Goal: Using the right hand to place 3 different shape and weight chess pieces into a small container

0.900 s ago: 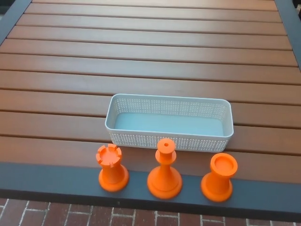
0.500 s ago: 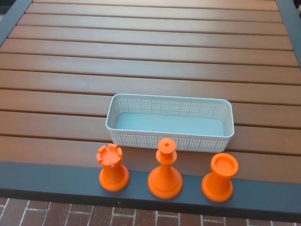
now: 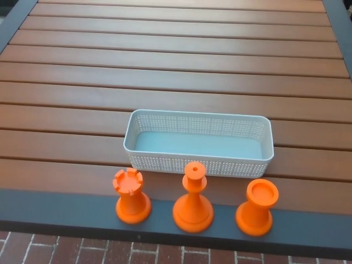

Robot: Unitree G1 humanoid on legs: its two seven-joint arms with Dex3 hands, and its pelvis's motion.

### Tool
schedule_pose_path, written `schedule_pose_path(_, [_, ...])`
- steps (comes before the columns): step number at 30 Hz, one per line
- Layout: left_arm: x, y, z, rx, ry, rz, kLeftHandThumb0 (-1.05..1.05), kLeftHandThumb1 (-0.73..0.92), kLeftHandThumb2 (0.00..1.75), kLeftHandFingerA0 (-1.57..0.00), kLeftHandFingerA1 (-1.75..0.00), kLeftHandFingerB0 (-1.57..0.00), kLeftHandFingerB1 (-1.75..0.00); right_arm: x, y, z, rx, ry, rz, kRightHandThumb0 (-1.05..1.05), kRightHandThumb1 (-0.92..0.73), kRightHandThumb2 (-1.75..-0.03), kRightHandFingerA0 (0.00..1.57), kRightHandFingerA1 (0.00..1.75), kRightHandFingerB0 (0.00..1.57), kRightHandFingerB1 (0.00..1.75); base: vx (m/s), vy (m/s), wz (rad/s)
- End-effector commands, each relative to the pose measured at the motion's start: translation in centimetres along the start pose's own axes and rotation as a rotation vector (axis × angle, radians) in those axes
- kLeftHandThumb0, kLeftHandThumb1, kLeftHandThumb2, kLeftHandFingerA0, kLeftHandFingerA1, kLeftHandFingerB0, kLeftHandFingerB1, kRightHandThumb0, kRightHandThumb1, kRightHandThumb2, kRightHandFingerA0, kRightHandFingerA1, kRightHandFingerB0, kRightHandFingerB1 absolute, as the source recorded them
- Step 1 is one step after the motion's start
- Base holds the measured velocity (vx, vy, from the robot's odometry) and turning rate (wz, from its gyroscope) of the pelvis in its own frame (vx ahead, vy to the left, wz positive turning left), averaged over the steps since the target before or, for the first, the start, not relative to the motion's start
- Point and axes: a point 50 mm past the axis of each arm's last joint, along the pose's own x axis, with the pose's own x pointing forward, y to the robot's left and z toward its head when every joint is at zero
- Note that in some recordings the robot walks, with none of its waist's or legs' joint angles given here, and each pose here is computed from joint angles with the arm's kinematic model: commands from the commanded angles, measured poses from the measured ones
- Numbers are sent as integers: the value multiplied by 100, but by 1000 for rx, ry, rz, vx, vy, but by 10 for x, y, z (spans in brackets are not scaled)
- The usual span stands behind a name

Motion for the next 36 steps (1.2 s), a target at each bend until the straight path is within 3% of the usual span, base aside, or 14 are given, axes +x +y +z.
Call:
schedule_pose_path(1, [-1, 7, 16, -65, -178, 43, -13, 33, 138, -127, -117, -107, -91, -1, -5, 2, 14, -33, -47, 1, -53, -103, 100, 106, 91, 74, 0, 0, 0])
schedule_pose_path(6, [-2, 6, 17, -55, -196, 36, -10, 30, 145, -126, -117, -106, -91, -1, -5, 2, 15, -42, -39, 1, -55, -100, 98, 106, 90, 72, 0, 0, 0])
schedule_pose_path(7, [-2, 6, 15, -55, -185, 41, -13, 34, 137, -128, -115, -106, -91, -1, -5, 2, 20, -39, -39, 0, -50, -110, 101, 102, 83, 84, 0, 0, 0])
schedule_pose_path(16, [1, 7, 15, -49, -183, 46, -14, 35, 135, -126, -116, -108, -92, 2, -3, 4, 13, -45, -45, 0, -52, -104, 101, 105, 90, 75, 0, 0, 0])
schedule_pose_path(17, [-3, 5, 19, -57, -220, 44, -7, 30, 152, -123, -120, -107, -95, 1, -3, 4, 14, -51, -38, 1, -53, -104, 100, 105, 90, 74, 0, 0, 0])
schedule_pose_path(19, [-5, 5, 21, -61, -237, 43, -7, 30, 152, -123, -120, -107, -95, 1, -3, 4, 14, -54, -36, 1, -53, -104, 100, 105, 90, 74, 0, 0, 0])
schedule_pose_path(20, [-3, 5, 19, -54, -216, 44, -8, 32, 141, -125, -115, -107, -90, 1, -3, 4, 13, -49, -37, -3, -51, -109, 101, 102, 83, 84, 0, 0, 0])
schedule_pose_path(24, [0, 5, 16, -42, -186, 47, -8, 32, 141, -125, -115, -107, -90, 1, -4, 4, 12, -42, -40, -3, -51, -109, 101, 102, 83, 84, 0, 0, 0])
schedule_pose_path(29, [-2, 5, 15, -47, -187, 35, -6, 33, 140, -121, -115, -105, -89, -1, -3, 2, 14, -40, -45, 0, -50, -110, 101, 102, 83, 84, 0, 0, 0])
schedule_pose_path(30, [-2, 5, 16, -44, -191, 36, -13, 35, 136, -121, -118, -105, -92, -1, -4, 2, 15, -43, -47, -1, -51, -107, 101, 105, 89, 73, 0, 0, 0])
schedule_pose_path(33, [-3, 4, 17, -38, -197, 39, -13, 35, 136, -121, -118, -105, -92, -2, -5, 3, 16, -48, -49, -1, -51, -107, 101, 105, 89, 73, 0, 0, 0])
schedule_pose_path(34, [-4, 4, 17, -39, -199, 38, -12, 33, 140, -117, -116, -104, -92, -2, -4, 2, 17, -45, -48, -1, -49, -111, 101, 102, 82, 83, 0, 0, 0])
schedule_pose_path(36, [-5, 4, 15, -39, -196, 35, -10, 33, 141, -120, -115, -104, -91, -3, -4, 1, 17, -38, -42, 0, -50, -110, 100, 102, 82, 83, 0, 0, 0])
